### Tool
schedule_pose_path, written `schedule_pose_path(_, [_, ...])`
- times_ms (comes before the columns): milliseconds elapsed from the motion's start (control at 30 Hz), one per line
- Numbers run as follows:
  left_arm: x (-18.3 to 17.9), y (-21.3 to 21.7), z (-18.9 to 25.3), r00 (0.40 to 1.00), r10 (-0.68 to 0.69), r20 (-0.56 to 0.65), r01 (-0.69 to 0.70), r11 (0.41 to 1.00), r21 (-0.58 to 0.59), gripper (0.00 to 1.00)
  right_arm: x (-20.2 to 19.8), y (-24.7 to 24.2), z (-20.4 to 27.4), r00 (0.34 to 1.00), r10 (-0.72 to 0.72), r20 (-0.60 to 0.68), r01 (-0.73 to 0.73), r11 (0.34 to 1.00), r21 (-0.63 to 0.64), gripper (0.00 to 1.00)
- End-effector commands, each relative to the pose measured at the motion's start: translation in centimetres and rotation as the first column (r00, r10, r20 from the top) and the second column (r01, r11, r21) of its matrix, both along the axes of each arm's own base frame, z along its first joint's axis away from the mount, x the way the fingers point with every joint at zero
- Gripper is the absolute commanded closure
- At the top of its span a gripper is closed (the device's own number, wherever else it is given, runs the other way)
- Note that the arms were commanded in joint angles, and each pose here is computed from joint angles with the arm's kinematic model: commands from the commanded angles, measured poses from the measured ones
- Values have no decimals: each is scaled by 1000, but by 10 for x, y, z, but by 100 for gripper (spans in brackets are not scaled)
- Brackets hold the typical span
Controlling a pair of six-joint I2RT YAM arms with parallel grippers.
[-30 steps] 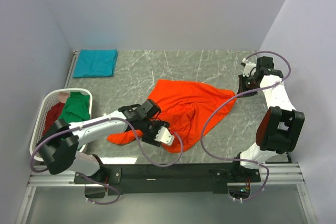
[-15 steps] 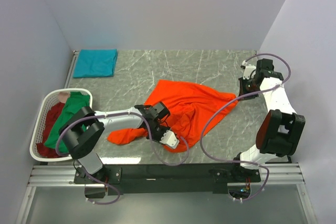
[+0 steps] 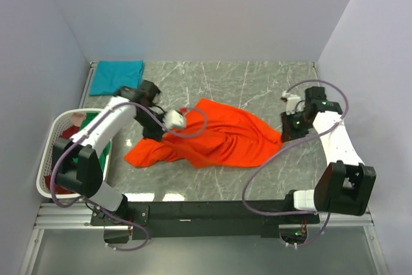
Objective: Fold and stack the t-shirts
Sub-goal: Flatten the tshirt out
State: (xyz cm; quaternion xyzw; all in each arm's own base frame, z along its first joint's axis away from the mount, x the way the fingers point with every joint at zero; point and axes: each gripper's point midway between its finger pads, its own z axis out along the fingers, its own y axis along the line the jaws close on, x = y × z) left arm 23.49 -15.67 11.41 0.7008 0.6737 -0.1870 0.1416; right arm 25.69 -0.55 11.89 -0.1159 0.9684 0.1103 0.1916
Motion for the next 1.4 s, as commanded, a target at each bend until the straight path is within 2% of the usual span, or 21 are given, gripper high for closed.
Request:
schedule_pose_path(0, [-15, 46, 18, 976, 148, -162, -142, 989, 49, 99, -33, 53, 14, 983, 185, 7, -185, 976, 114, 65])
schedule_pose_path(67, [2, 67, 19, 956, 248, -159, -242, 969, 57, 99, -38, 59, 25, 973, 228, 40, -232, 966, 115, 35])
schedule_pose_path(100, [10, 71, 21, 950, 273, -153, -268, 962, 54, 99, -34, 53, 30, 962, 264, 71, -269, 960, 76, 20])
schedule_pose_path(167, [18, 78, 22, 936, 315, -155, -311, 949, 48, 99, -32, 42, 34, 931, 346, 115, -348, 938, -5, 14])
schedule_pose_path(233, [23, 79, 22, 927, 336, -165, -333, 942, 47, 99, -27, 30, 41, 904, 398, 157, -385, 916, -111, 14])
schedule_pose_path(333, [32, 79, 19, 911, 376, -171, -374, 926, 49, 99, -17, 28, 49, 819, 531, 217, -484, 843, -234, 18])
schedule_pose_path(467, [50, 91, 13, 853, 477, -212, -471, 878, 81, 99, -17, 35, 32, 663, 723, 196, -628, 679, -381, 29])
schedule_pose_path(600, [64, 99, 6, 782, 553, -287, -553, 829, 90, 99, -42, 49, -4, 537, 834, 125, -739, 537, -407, 35])
schedule_pose_path(667, [67, 98, 5, 774, 562, -293, -563, 822, 91, 99, -47, 54, -14, 479, 872, 104, -763, 472, -442, 39])
schedule_pose_path(800, [68, 99, -3, 752, 586, -302, -583, 805, 112, 99, -59, 53, -50, 434, 900, 38, -796, 403, -452, 40])
schedule_pose_path(1033, [67, 100, -10, 725, 612, -316, -603, 786, 138, 99, -59, 62, -73, 431, 903, 0, -813, 388, -434, 41])
schedule_pose_path(1367, [74, 99, -6, 725, 617, -305, -613, 780, 122, 99, -50, 60, -95, 423, 903, -70, -825, 352, -441, 44])
